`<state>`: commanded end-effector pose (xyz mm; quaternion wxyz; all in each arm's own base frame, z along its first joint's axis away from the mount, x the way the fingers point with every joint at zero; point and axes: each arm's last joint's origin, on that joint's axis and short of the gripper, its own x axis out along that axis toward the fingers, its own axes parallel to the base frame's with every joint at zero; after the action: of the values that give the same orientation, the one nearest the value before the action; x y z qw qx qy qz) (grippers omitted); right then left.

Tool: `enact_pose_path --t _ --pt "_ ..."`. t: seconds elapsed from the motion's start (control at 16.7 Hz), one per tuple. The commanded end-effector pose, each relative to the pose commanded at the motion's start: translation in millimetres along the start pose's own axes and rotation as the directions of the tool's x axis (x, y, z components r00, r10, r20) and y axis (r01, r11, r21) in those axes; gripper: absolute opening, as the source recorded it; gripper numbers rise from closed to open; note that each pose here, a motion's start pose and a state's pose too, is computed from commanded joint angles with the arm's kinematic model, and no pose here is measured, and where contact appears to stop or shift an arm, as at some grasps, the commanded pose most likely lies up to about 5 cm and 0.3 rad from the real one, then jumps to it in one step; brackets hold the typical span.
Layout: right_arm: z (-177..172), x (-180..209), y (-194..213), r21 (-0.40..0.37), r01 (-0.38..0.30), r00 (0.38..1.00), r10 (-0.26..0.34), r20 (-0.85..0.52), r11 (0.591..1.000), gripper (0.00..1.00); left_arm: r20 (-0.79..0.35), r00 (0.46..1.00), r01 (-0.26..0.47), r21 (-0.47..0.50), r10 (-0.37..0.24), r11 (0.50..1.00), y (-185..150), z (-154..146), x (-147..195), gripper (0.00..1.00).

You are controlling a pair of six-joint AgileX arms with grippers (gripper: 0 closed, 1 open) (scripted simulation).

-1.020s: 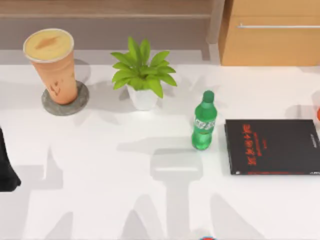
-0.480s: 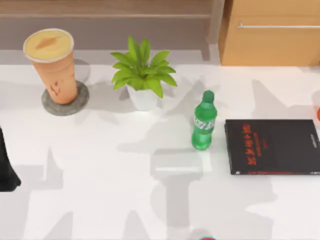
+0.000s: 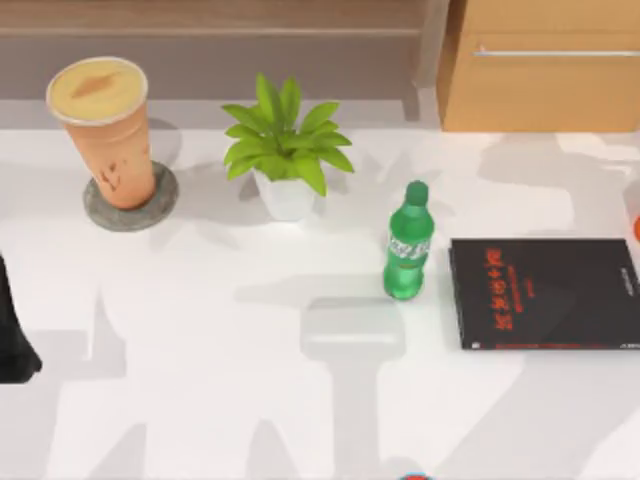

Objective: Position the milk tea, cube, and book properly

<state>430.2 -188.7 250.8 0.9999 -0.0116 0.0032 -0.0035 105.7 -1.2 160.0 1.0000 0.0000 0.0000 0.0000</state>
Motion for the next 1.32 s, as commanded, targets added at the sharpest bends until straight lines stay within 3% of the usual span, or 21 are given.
enact_pose_path --t 1.14,1.32 --pt "-2 32 -2 0.000 0.000 1.000 0.000 0.002 1.000 1.00 0.000 1.000 0.000 0.000 0.000 1.000 0 0 0 1.00" --pt "-2 32 -2 0.000 0.000 1.000 0.000 0.002 1.000 0.77 0.000 1.000 0.000 0.000 0.000 1.000 0 0 0 1.00"
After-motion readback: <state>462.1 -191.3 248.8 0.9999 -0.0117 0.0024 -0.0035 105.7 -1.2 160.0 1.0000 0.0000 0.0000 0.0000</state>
